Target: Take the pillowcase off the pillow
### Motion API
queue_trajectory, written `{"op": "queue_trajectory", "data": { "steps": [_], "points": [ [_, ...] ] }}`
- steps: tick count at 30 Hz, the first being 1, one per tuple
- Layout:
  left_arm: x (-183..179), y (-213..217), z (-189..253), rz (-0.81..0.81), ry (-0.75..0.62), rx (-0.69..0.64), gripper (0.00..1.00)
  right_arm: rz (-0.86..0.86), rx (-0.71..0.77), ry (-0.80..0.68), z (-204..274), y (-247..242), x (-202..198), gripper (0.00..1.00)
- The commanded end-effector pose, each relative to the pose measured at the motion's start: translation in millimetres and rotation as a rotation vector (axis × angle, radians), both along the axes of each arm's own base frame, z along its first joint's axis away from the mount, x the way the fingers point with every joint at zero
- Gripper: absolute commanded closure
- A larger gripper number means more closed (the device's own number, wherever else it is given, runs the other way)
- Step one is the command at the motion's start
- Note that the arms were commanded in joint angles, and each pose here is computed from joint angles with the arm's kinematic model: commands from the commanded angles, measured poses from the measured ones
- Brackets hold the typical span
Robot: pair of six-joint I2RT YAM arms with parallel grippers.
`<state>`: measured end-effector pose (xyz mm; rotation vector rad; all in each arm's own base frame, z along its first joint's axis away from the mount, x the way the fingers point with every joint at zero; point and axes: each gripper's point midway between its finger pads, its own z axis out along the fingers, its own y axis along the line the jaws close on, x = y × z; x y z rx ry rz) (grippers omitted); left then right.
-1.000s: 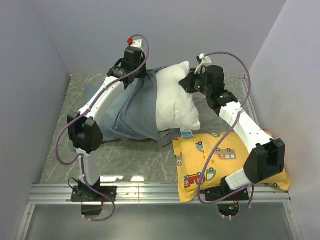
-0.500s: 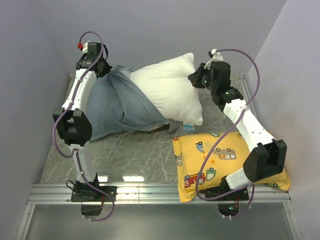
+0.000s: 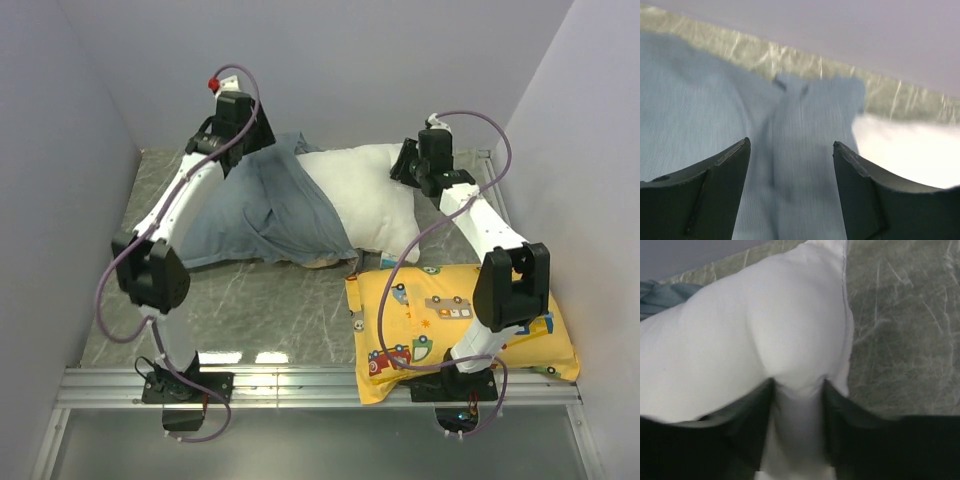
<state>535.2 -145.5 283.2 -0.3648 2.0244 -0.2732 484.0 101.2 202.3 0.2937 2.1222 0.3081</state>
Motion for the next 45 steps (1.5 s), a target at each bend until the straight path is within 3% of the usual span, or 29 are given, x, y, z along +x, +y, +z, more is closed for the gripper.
{"op": "queue_trajectory", "data": {
  "steps": [1,2,3,5,7,11,16,20,24,25,26,27,28,30,31,32,36,39,41,45],
  "points": [
    [-48,11,60,0.064,-0.135,0.029,0.27,-0.059,-0.018,-0.120,53,-12,7,0.42],
    [-66,6,74,0.054,-0.170,0.016,0.26,-0.058,-0.021,-0.126,59,-13,5,0.38],
    [-77,8,46,0.063,-0.115,0.038,0.27,-0.054,-0.033,-0.126,63,-14,3,0.36],
    [-103,4,49,0.078,-0.140,-0.015,0.27,-0.056,-0.054,-0.128,75,-13,-5,0.30],
    [-125,2,6,0.088,-0.072,-0.025,0.27,-0.044,-0.085,-0.133,84,-13,-13,0.27],
    [-165,-30,-18,-0.018,-0.090,-0.113,0.26,0.103,-0.154,-0.131,92,28,-41,0.22],
    [-179,-70,-53,-0.155,-0.085,-0.147,0.25,0.220,-0.232,-0.067,53,72,-82,0.21],
    [-172,-68,-85,-0.082,-0.030,-0.110,0.26,0.227,-0.238,-0.036,21,89,-107,0.20],
    [-162,-49,-105,0.056,0.002,-0.044,0.41,0.184,-0.256,-0.008,-5,83,-115,0.20],
    [-160,-47,-107,0.070,0.003,-0.039,0.59,0.161,-0.276,0.007,-14,79,-114,0.20],
    [-160,-45,-115,0.082,0.025,-0.015,0.70,0.150,-0.285,0.013,-18,78,-112,0.21],
    [-158,-43,-114,0.097,0.028,-0.009,0.82,0.138,-0.295,0.013,-20,76,-109,0.23],
    [-155,-35,-114,0.127,0.034,0.006,0.99,0.126,-0.312,0.020,-24,75,-103,0.35],
    [-155,-22,-117,0.171,0.063,0.033,1.00,0.103,-0.336,0.033,-26,70,-95,0.59],
    [-152,-10,-115,0.200,0.065,0.033,1.00,0.092,-0.331,0.023,-21,70,-87,0.90],
    [-152,-1,-108,0.214,0.057,0.022,0.99,0.077,-0.333,0.047,-27,61,-78,1.00],
    [-149,62,-94,0.321,0.069,0.007,0.99,-0.008,-0.276,0.036,-8,28,-52,1.00],
    [-152,140,-83,0.522,0.060,-0.033,0.99,-0.066,-0.209,0.012,10,-1,-37,1.00],
    [-153,148,-82,0.511,0.055,-0.105,1.00,-0.080,-0.203,0.013,14,-8,-31,1.00],
    [-156,162,-94,0.542,0.099,-0.101,1.00,-0.051,-0.187,0.008,25,-1,-25,1.00]
  ]
}}
